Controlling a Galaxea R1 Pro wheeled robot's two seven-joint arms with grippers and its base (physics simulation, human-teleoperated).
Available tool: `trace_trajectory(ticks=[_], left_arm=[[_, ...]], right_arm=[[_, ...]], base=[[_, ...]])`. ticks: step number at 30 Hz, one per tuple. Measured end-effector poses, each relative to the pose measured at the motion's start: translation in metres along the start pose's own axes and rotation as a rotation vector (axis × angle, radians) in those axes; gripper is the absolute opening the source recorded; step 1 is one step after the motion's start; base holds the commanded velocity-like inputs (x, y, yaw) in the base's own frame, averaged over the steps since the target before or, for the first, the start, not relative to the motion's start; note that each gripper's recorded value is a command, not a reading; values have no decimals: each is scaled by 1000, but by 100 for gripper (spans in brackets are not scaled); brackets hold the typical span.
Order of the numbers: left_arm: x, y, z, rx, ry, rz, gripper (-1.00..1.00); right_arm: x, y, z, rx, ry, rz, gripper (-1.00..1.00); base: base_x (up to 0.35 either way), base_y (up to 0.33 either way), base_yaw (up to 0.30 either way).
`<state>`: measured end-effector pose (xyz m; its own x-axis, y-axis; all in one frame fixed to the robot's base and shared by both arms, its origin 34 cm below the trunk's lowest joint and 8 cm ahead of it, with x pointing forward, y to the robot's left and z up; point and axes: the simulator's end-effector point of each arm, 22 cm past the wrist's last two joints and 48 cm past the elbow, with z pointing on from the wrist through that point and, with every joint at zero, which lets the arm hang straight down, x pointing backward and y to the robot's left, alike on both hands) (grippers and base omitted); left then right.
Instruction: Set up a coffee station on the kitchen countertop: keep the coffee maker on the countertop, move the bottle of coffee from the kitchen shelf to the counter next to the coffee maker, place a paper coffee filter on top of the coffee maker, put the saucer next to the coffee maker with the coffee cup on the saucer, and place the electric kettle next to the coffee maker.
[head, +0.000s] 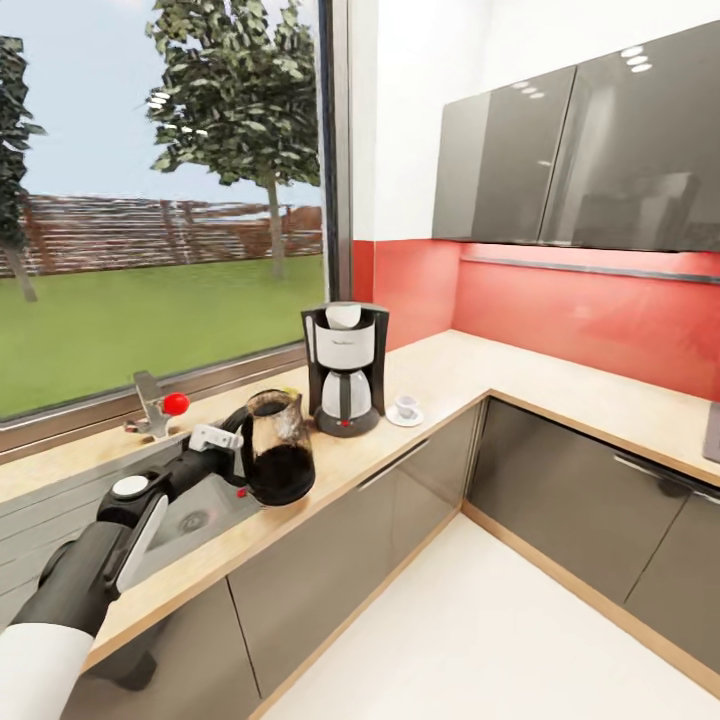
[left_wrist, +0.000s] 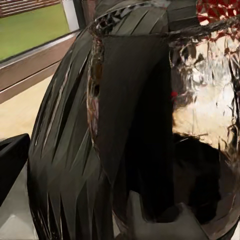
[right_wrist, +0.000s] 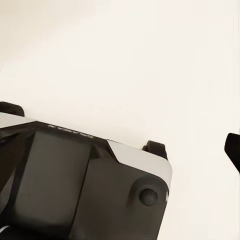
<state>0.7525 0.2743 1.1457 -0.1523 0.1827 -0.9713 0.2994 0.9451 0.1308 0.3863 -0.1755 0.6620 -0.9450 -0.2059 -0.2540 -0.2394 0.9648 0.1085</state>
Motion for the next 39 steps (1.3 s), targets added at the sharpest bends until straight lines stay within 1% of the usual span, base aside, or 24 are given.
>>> trace_trajectory(ticks=[10,14,17,22,30,35,39], left_arm=[[1,-6,2,6,1,-3,-100],[2,-6,2,7,3,-4,-100],[18,-10,-1,11,27,-7,-100],[27,-12,-4,11,40,-10,-100],[30,-14,-4,13,43,-14,-100],[30,-13,-5,12,43,-13,-100],[30,-13,-4,12,44,-14,-100]], right_arm=[[0,0,0,0,0,0,100],[0,0,0,0,1,0,100],[0,0,0,0,1,1,100],[0,0,0,0,1,0,100],[0,0,0,0,1,0,100],[0,0,0,0,0,0,100],[1,0,0,0,2,0,100]], base=[[161,-210,0],[34,-43,0],[5,-7,0],[30,-18,0],[141,-64,0],[272,-1,0],[76,0,0]])
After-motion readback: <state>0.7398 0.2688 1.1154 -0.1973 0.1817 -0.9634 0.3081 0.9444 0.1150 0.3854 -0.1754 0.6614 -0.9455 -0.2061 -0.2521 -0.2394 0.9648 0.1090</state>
